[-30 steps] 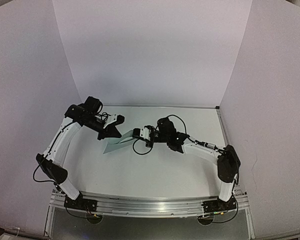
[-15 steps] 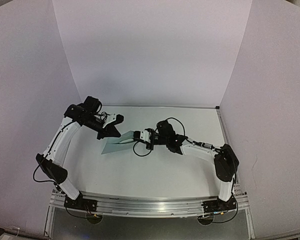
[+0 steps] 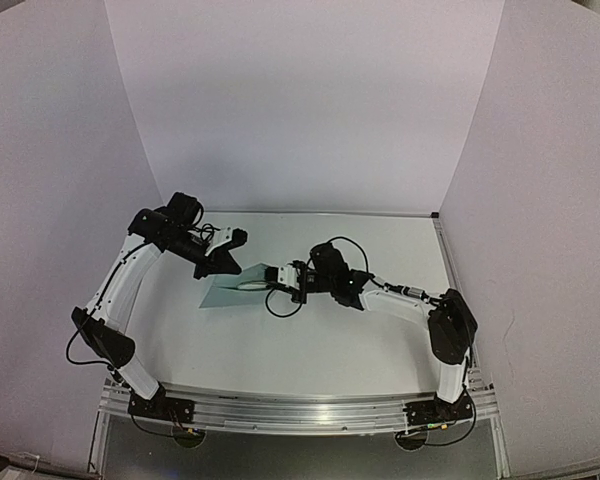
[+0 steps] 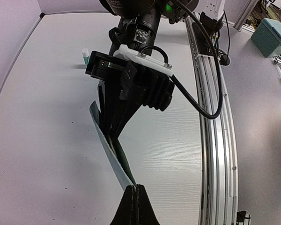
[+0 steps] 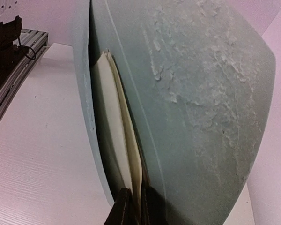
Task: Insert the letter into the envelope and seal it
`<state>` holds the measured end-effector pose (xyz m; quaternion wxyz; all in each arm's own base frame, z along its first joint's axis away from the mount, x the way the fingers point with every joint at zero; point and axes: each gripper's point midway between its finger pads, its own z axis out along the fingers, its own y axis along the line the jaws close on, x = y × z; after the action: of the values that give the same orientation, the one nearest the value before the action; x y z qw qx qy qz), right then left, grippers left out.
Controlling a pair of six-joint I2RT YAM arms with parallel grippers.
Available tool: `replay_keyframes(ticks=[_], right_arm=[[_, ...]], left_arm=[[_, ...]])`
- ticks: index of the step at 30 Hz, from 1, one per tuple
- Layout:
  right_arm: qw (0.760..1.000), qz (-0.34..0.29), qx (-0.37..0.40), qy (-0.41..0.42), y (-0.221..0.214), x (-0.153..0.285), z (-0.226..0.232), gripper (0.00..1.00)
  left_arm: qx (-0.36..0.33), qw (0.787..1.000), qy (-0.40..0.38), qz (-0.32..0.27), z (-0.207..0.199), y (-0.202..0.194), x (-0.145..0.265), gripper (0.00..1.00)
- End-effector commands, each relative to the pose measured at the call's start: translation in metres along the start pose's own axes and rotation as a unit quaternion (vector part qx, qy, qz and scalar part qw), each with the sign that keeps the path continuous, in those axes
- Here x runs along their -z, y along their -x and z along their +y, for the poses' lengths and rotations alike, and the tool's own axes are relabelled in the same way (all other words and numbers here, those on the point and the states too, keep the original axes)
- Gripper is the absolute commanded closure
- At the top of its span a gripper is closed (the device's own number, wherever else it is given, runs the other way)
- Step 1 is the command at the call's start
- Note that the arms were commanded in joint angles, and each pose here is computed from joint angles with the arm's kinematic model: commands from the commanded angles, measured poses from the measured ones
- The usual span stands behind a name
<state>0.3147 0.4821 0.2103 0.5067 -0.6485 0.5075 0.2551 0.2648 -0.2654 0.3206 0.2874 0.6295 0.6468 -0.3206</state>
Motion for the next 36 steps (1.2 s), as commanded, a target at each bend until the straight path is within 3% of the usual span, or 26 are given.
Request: replay_keyframes(ticks=[1,8,15,18,21,27,33,36], right_arm=[[0.999,-0.038,-0.038,-0.008,0.045,0.013,-0.017,0.83],[0.99,-0.094,-0.098,-0.024,0.103,0.053,-0.032,0.58],[0.977,-0.122,-0.174,0.018,0.117,0.09,-0.022,0.4],[0.966,-0.111,-0.233,-0.002,0.104,0.105,-0.031,0.1],[0.949,-0.082,-0.304,-0.028,0.069,0.111,-0.039,0.08],[0.944,-0.031,-0.328,0.014,0.013,0.089,-0.005,0.06],[0.941,-0.022,-0.336,0.018,-0.004,0.068,-0.01,0.05],[0.938,-0.035,-0.341,0.054,-0.001,0.06,-0.003,0.11]], left_arm=[[-0.037,0.999,0.021,-0.026,-0.005,0.014,0.014,1.0],[-0.025,0.999,0.036,-0.021,0.005,0.005,0.012,1.0],[-0.013,0.998,0.057,-0.018,0.014,0.002,0.012,1.0],[-0.011,0.998,0.054,-0.022,0.013,0.003,0.013,1.0],[-0.01,0.999,0.043,-0.03,0.007,0.006,0.014,1.0],[-0.003,0.999,0.02,-0.039,-0.003,0.007,0.014,1.0],[0.005,0.999,0.005,-0.043,-0.009,0.006,0.012,1.0],[0.012,0.999,0.006,-0.048,-0.008,0.008,0.012,1.0]])
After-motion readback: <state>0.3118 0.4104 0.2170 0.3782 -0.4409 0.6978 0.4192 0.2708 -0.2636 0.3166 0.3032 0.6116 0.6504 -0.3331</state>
